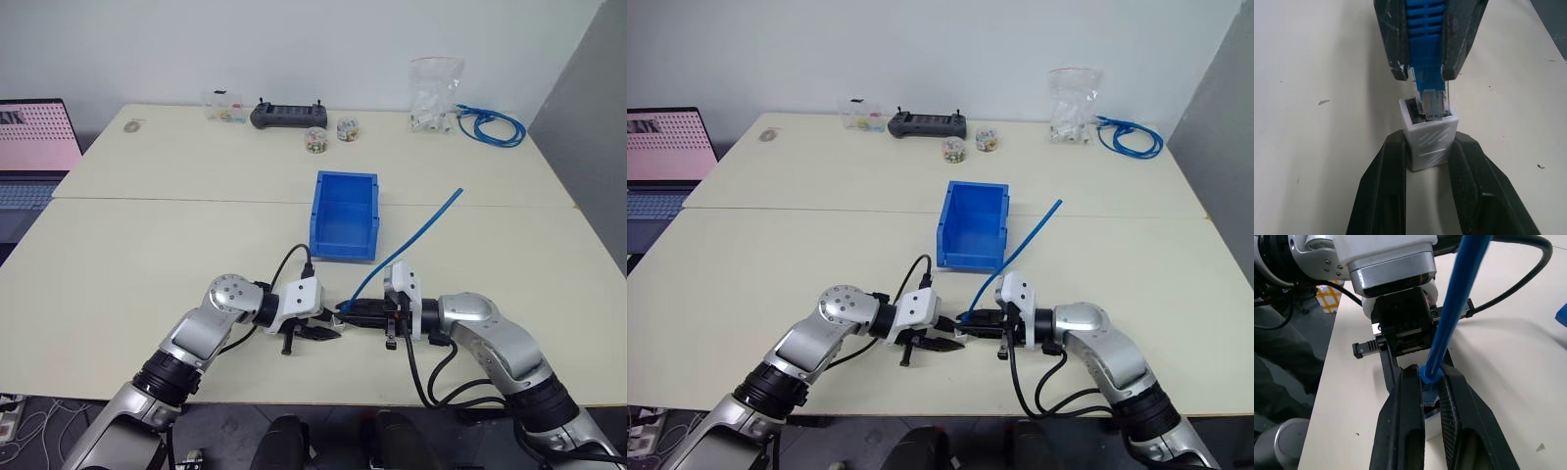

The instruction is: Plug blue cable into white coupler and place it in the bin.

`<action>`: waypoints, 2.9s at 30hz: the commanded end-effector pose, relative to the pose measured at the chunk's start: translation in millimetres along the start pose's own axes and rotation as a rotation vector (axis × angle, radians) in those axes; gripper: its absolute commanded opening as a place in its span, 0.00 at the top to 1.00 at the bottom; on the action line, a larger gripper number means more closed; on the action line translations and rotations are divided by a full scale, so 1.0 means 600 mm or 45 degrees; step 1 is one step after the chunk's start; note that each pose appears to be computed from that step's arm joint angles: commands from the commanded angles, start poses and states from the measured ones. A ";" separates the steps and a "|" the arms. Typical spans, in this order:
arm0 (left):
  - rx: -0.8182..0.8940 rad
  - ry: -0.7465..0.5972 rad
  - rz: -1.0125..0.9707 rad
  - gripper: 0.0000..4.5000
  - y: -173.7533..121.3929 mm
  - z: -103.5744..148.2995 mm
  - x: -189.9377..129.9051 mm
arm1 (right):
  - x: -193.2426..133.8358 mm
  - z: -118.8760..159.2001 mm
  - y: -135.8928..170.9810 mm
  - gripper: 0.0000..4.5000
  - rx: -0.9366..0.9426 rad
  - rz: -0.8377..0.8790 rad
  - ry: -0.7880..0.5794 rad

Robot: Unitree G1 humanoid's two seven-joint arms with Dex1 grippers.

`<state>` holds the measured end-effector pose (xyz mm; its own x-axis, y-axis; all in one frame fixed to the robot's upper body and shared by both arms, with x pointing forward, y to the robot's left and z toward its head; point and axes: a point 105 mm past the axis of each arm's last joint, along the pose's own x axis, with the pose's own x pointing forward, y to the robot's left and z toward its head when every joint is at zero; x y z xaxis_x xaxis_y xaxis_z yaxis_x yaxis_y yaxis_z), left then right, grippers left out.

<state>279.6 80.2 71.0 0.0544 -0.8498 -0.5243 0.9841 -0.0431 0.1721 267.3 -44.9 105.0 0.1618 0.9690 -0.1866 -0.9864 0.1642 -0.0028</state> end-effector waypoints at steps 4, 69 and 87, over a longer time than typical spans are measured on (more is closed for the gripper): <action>-0.009 0.015 0.005 0.80 -0.002 -0.011 -0.002 | 0.003 0.003 -0.004 0.97 -0.071 0.040 0.011; -0.043 -0.143 0.320 0.27 0.018 0.028 -0.074 | -0.001 0.096 0.001 0.97 -0.108 0.042 -0.109; -0.047 -0.243 0.935 0.00 0.108 0.120 -0.184 | 0.002 0.224 -0.269 0.73 0.225 -0.628 -0.241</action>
<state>323.0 134.8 195.0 0.6647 -0.7324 -0.1476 0.7252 0.5850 0.3630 421.4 -47.3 233.3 0.6158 0.7878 -0.0120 -0.7786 0.6108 0.1441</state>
